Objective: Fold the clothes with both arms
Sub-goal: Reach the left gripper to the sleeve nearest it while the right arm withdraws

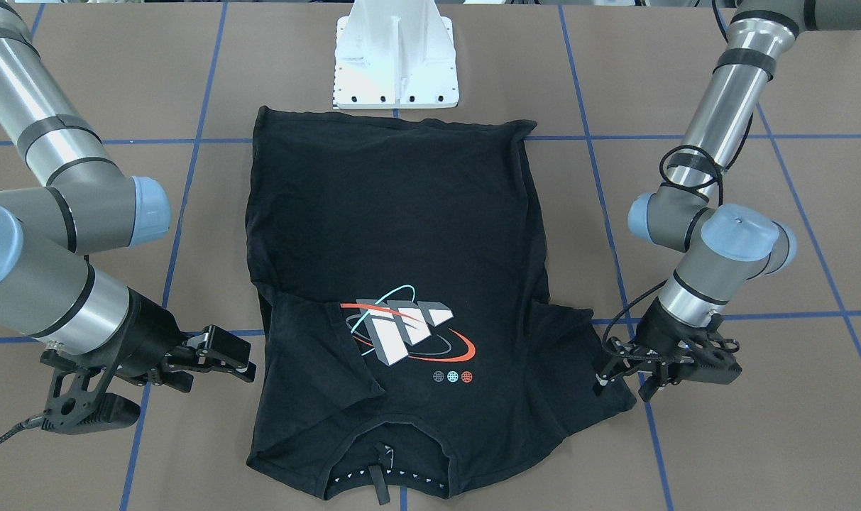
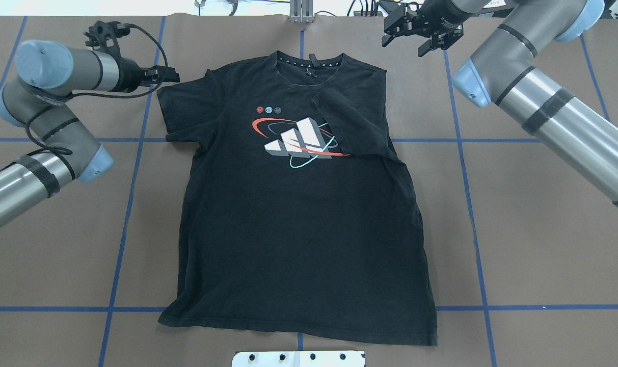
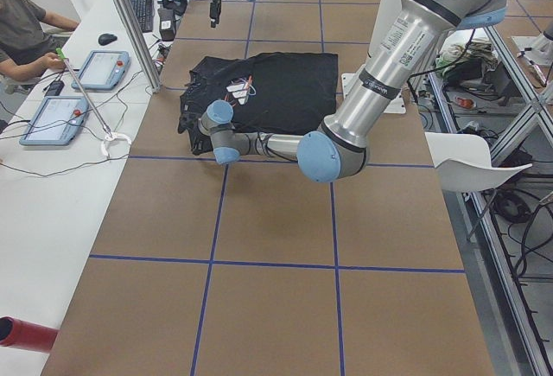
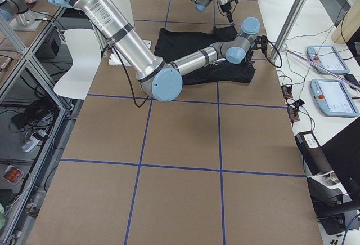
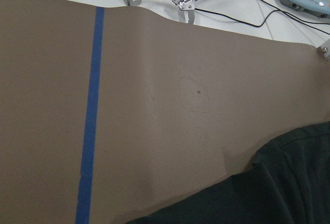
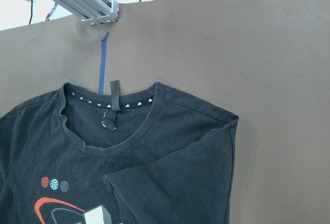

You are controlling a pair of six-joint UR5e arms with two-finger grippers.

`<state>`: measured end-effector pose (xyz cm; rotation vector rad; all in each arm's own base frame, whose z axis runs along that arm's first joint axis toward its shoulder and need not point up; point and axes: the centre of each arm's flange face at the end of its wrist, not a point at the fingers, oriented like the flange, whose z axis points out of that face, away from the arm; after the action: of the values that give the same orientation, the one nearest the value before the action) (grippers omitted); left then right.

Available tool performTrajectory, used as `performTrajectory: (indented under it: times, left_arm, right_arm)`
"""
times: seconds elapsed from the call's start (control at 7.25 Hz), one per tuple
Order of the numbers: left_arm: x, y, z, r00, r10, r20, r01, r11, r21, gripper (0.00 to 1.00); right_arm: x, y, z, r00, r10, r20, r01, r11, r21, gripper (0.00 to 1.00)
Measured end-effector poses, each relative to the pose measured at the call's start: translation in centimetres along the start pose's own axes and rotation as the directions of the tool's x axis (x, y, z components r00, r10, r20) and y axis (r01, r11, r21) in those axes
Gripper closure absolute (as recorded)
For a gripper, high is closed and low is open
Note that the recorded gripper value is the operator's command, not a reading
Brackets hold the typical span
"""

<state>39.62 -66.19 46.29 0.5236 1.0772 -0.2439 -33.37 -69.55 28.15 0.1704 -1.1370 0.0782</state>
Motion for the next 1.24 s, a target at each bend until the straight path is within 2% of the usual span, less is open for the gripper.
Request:
performTrajectory:
  times: [0.69, 0.83, 0.96, 1.24]
  left_arm:
    - [-1.17, 0.32, 1.00, 0.999, -0.005, 0.040, 0.005, 1.000, 0.007, 0.20]
    - [-1.17, 0.32, 1.03, 0.999, -0.006, 0.041, 0.005, 1.000, 0.006, 0.28]
    - [-1.13, 0.30, 1.05, 0.999, -0.006, 0.041, 0.005, 1.000, 0.006, 0.32]
    - [-1.06, 0.31, 1.07, 0.999, -0.005, 0.040, 0.005, 1.000, 0.006, 0.35]
  right_arm:
    - [-0.02, -0.01, 0.16, 1.000, 0.001, -0.002, -0.001, 1.000, -0.001, 0.00]
    - [-0.04, -0.02, 0.17, 1.000, 0.001, -0.002, -0.001, 1.000, -0.001, 0.00]
    - [-0.05, -0.03, 0.17, 1.000, 0.001, -0.002, -0.001, 1.000, -0.001, 0.00]
    - [-0.04, -0.03, 0.17, 1.000, 0.001, -0.002, -0.001, 1.000, 0.000, 0.00]
